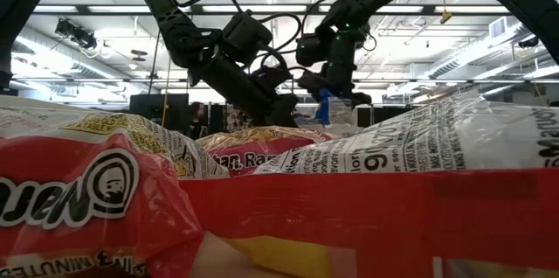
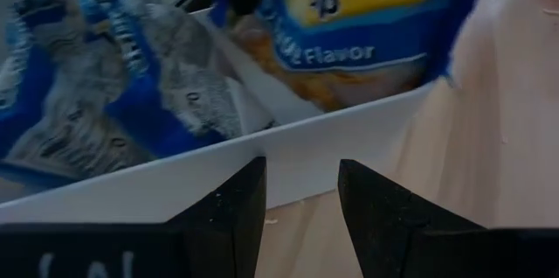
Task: Sort Maruchan noodles
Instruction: Put the blue noodle pack into the top white bin
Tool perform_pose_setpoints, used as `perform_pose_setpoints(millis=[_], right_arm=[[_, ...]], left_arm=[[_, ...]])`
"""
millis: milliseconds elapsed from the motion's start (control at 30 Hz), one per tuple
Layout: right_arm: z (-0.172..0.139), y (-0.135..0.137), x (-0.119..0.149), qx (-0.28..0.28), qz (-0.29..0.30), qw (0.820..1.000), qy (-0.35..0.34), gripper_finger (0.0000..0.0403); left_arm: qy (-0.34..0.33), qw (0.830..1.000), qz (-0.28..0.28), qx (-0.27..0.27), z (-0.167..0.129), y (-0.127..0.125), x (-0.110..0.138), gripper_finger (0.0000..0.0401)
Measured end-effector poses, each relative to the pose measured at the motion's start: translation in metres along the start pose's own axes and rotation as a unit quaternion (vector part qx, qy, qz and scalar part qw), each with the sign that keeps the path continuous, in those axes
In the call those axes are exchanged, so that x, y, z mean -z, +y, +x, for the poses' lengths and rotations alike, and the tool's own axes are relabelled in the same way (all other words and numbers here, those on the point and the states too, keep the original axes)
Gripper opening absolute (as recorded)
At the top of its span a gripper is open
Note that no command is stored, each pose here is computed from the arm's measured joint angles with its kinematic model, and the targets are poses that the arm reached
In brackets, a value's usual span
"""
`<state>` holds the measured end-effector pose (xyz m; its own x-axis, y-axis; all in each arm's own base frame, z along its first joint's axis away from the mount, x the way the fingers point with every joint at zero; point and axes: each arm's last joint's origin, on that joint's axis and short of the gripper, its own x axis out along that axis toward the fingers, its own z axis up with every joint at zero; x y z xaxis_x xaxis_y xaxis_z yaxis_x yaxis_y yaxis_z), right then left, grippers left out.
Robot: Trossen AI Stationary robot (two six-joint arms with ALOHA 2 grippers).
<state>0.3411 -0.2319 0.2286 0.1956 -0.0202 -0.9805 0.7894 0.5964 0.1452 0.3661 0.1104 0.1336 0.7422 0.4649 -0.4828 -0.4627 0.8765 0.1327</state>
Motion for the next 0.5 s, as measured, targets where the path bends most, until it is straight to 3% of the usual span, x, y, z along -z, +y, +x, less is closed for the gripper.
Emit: perform_pose_setpoints(millis=[333,500], right_arm=[[0.000,-0.005,0.002,0.069,-0.025,0.997,-0.003,0.0138],[-0.005,-0.006,0.001,0.107,-0.060,0.992,-0.023,0.0154]], left_arm=[[0.010,1.000,0.007,-0.002,-0.012,0.002,-0.009,0.0151],[0.041,0.998,0.052,-0.013,-0.035,0.020,-0.023,0.0151]])
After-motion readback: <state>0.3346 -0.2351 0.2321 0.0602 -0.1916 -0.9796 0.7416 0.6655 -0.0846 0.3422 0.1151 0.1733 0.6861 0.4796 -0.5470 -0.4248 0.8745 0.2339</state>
